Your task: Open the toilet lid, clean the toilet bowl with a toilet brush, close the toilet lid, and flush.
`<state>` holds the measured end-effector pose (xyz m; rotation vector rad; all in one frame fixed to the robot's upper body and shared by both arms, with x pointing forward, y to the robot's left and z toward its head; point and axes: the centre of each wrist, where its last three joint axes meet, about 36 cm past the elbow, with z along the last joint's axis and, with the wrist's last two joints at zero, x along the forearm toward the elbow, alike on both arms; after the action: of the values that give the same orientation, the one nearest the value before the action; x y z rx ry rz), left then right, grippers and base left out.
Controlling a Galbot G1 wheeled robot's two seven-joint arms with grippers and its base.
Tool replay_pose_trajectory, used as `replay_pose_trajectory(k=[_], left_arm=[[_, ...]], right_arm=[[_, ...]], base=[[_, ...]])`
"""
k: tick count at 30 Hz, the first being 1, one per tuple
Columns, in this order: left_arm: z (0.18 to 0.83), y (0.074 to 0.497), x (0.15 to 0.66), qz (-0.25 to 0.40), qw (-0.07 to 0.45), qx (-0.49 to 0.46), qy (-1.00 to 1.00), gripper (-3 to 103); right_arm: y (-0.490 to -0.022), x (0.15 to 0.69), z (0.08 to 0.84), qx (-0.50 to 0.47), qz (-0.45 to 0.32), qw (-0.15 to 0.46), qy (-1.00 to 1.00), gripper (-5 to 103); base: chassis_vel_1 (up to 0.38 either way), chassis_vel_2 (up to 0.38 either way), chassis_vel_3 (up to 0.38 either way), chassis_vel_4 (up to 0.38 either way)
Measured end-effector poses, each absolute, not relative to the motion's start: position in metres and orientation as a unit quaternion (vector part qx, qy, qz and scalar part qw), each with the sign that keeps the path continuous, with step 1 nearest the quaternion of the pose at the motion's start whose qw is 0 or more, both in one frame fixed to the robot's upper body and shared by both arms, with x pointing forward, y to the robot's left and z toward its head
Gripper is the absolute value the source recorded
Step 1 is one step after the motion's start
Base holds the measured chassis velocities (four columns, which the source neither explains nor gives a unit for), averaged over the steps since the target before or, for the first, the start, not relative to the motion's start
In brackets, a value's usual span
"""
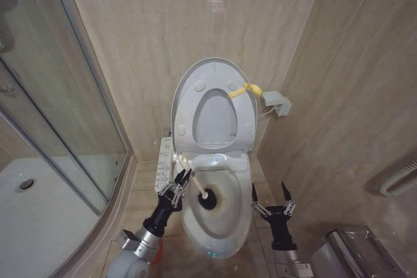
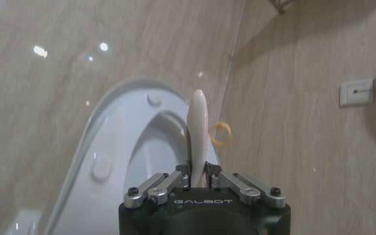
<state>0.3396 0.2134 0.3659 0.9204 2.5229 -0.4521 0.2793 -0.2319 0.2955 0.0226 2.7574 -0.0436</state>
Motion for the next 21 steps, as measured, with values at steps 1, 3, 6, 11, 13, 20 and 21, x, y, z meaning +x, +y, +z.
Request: replay_pose_trajectory(k=[1, 3, 6, 11, 13, 20, 21], left_arm=[[0.372, 0.218, 0.336, -0.160, 0.213, 0.328, 0.907, 15], [0.380, 0.226, 0.329, -0.154, 0.219, 0.317, 0.910, 15], [0.392, 0.234, 0.320, -0.150, 0.225, 0.300, 0.915, 15], [0.407, 0.238, 0.294, -0.144, 0.222, 0.264, 0.928, 15], [0.418, 0.236, 0.264, -0.131, 0.208, 0.229, 0.942, 15], [0.441, 0.234, 0.237, -0.096, 0.191, 0.181, 0.960, 15], [0.442, 0.236, 0.236, -0.086, 0.186, 0.172, 0.964, 15]], right_arm=[[-0.232, 0.280, 0.295, 0.007, -0.015, 0.190, 0.982, 100], [-0.232, 0.280, 0.294, 0.007, -0.016, 0.190, 0.982, 100], [-0.232, 0.280, 0.294, 0.008, -0.016, 0.193, 0.981, 100], [-0.232, 0.282, 0.293, 0.006, -0.015, 0.196, 0.981, 100], [-0.231, 0.285, 0.294, 0.000, -0.015, 0.199, 0.980, 100], [-0.230, 0.284, 0.294, -0.002, -0.013, 0.199, 0.980, 100], [-0.228, 0.284, 0.294, -0.004, -0.011, 0.200, 0.980, 100]], base=[[0.000, 0.000, 0.000, 0.000], [0.000, 0.000, 0.000, 0.000], [0.000, 0.000, 0.000, 0.000], [0.000, 0.000, 0.000, 0.000], [0.000, 0.000, 0.000, 0.000], [0.000, 0.000, 0.000, 0.000], [0.000, 0.000, 0.000, 0.000]])
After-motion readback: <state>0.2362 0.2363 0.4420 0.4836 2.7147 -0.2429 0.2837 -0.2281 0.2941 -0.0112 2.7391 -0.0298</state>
